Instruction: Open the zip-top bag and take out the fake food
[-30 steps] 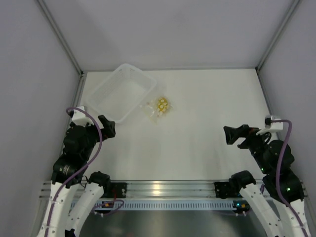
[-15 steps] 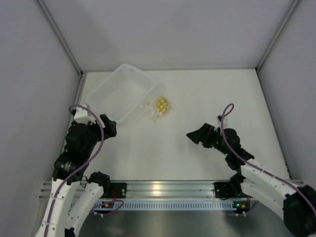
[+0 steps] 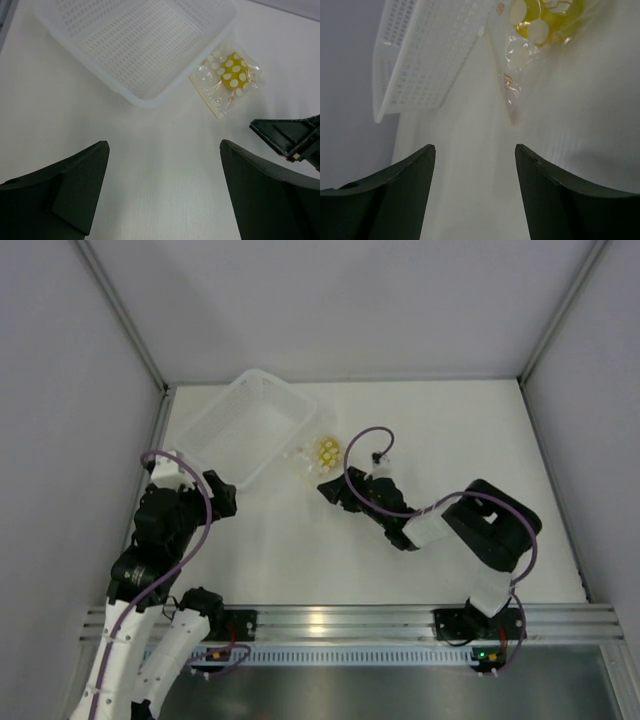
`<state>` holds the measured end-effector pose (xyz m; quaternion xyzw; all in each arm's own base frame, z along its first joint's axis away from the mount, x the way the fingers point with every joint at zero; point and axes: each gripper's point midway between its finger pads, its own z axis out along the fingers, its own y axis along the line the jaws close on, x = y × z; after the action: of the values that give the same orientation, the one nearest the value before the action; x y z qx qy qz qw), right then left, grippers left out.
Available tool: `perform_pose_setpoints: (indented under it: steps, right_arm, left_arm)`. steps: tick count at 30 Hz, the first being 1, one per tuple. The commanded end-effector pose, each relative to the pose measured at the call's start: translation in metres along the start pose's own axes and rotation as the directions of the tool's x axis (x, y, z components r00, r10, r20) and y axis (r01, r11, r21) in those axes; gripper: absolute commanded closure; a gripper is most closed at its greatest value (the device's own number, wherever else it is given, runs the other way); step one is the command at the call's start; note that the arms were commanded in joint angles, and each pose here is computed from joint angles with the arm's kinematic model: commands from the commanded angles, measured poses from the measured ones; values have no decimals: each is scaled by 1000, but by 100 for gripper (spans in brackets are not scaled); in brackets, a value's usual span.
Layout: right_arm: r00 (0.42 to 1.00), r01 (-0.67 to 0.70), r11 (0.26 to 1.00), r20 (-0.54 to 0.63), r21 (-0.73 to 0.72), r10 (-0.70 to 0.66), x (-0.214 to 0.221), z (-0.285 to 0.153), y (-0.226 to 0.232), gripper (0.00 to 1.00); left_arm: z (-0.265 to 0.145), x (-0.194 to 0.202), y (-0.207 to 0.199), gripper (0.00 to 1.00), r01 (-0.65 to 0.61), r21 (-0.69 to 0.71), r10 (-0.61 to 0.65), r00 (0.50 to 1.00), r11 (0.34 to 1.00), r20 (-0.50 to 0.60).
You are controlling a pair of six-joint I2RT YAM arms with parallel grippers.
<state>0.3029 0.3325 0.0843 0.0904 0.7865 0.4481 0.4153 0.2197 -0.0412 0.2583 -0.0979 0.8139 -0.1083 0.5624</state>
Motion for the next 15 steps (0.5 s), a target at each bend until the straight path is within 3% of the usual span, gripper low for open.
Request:
perform_pose_setpoints:
  steps: [1, 6, 15]
  right_arm:
    - [988, -62, 992, 137, -113, 78, -30, 34, 42, 34]
    - [985, -115, 993, 127, 7, 113, -16, 68, 12, 38]
    - [979, -194, 975, 82, 106, 185, 18, 84, -19, 40]
  left_arm:
    - [5, -7, -6, 2, 3, 23, -4, 1000, 1000, 26]
    - [7, -6, -6, 2, 0, 20, -1, 1000, 1000, 15]
    - [7, -6, -7, 2, 1, 26, -1, 1000, 1000, 17]
